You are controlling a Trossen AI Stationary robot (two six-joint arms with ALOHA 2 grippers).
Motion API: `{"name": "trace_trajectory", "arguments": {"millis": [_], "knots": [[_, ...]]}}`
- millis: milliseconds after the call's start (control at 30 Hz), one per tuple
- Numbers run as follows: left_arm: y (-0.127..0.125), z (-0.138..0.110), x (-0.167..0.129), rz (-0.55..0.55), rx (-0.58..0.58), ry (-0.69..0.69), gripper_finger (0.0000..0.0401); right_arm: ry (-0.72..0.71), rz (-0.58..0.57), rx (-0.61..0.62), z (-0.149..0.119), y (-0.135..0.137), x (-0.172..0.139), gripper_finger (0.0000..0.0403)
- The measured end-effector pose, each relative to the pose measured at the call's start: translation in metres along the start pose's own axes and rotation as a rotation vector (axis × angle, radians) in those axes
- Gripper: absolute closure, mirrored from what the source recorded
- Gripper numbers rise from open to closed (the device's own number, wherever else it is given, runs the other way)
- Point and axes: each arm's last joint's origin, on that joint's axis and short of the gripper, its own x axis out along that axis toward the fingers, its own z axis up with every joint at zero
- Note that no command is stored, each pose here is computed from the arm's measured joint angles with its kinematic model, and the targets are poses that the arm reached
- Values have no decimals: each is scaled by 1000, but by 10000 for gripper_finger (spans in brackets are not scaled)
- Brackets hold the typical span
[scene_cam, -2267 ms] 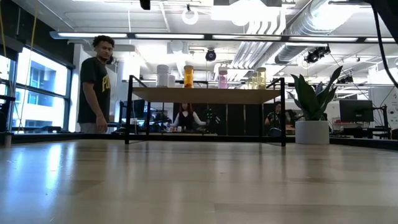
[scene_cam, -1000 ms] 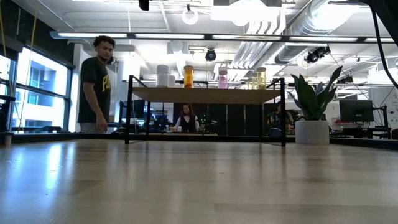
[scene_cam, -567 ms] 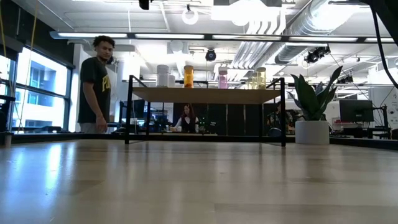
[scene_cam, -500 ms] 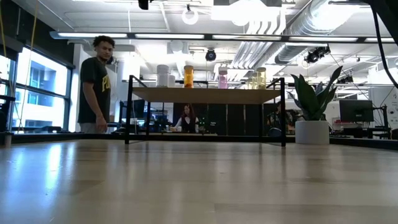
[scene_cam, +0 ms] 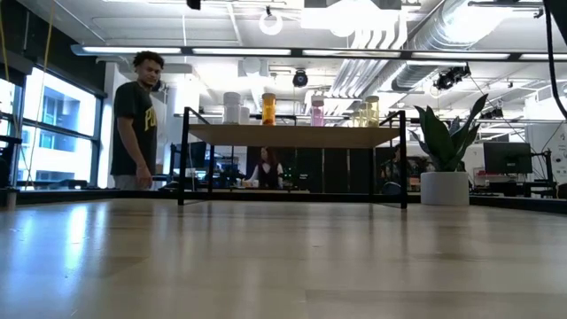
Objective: Pick and place medicine bottles onto shelf by color
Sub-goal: Put the pink pill bottle aligned with the other pink pill bottles on the shelf
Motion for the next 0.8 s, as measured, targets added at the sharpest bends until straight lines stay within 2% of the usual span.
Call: {"name": "trace_trajectory", "arguments": {"millis": [400,567,800], "knots": [[0,4,-5,5,10,-18,178,5,-165,-31,11,10,-53,297],[0,4,-5,9,10,-18,178,98,-237,-34,5,16,-76,297],[1,4,-5,28,9,-17,178,267,-201,-9,-11,22,-78,297]]}}
